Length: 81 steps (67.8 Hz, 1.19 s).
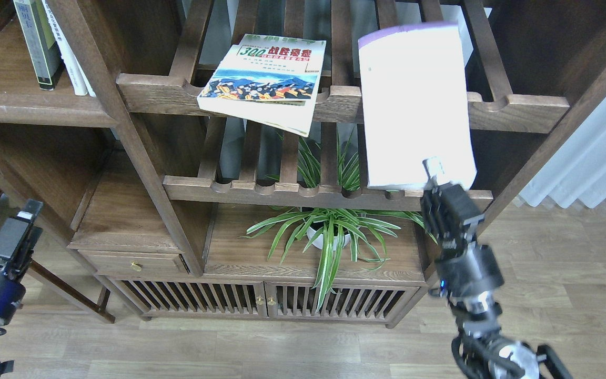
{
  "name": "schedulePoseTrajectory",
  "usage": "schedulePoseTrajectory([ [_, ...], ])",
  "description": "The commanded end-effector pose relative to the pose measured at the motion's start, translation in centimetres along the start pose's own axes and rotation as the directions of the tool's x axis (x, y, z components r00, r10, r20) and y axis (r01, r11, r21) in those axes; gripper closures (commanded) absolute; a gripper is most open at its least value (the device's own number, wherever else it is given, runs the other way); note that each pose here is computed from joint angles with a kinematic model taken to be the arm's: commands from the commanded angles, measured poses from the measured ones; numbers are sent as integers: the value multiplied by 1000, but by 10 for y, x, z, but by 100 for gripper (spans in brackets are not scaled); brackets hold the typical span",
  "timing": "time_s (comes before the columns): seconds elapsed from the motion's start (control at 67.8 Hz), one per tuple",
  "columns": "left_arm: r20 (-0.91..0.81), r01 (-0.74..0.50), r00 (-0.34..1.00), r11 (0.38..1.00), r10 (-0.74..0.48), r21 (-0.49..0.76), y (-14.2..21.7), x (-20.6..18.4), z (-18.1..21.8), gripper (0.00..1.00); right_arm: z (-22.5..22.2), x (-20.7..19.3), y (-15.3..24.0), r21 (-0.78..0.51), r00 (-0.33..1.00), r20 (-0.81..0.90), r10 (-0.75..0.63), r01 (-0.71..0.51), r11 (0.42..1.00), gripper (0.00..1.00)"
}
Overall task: Organize books on shelf
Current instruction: 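Grasp the white book's lower edge with the right gripper and lift, then lower the white book and bring the left gripper to it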
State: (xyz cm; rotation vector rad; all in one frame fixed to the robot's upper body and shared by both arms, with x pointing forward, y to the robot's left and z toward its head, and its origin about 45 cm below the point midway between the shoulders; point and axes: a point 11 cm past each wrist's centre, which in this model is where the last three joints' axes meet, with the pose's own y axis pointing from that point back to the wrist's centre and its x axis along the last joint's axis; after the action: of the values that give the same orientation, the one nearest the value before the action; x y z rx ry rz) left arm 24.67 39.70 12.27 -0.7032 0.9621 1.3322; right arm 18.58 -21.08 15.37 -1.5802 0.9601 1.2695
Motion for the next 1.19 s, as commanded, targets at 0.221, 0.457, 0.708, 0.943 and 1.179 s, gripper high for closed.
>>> schedulePoseTrajectory([
  [0.221,-56,-26,998,992,33,123,10,9,-47,1,26,11,25,-67,996,49,78,-75,995,94],
  [0.457,-122,-48,989,970,79,238,26,15,-93,1,44,15,34,-113,991,80,107,-97,989,94],
  [0.708,-160,-44,982,946,100,321,33,14,-125,1,54,37,50,-154,979,76,189,-175,972,89],
  [0.943,-172,-33,979,924,106,381,40,11,-147,1,74,45,59,-226,969,95,227,-201,953,94],
  [1.179,-239,29,966,880,97,474,46,-7,-198,1,87,63,74,-275,950,99,295,-259,926,94],
])
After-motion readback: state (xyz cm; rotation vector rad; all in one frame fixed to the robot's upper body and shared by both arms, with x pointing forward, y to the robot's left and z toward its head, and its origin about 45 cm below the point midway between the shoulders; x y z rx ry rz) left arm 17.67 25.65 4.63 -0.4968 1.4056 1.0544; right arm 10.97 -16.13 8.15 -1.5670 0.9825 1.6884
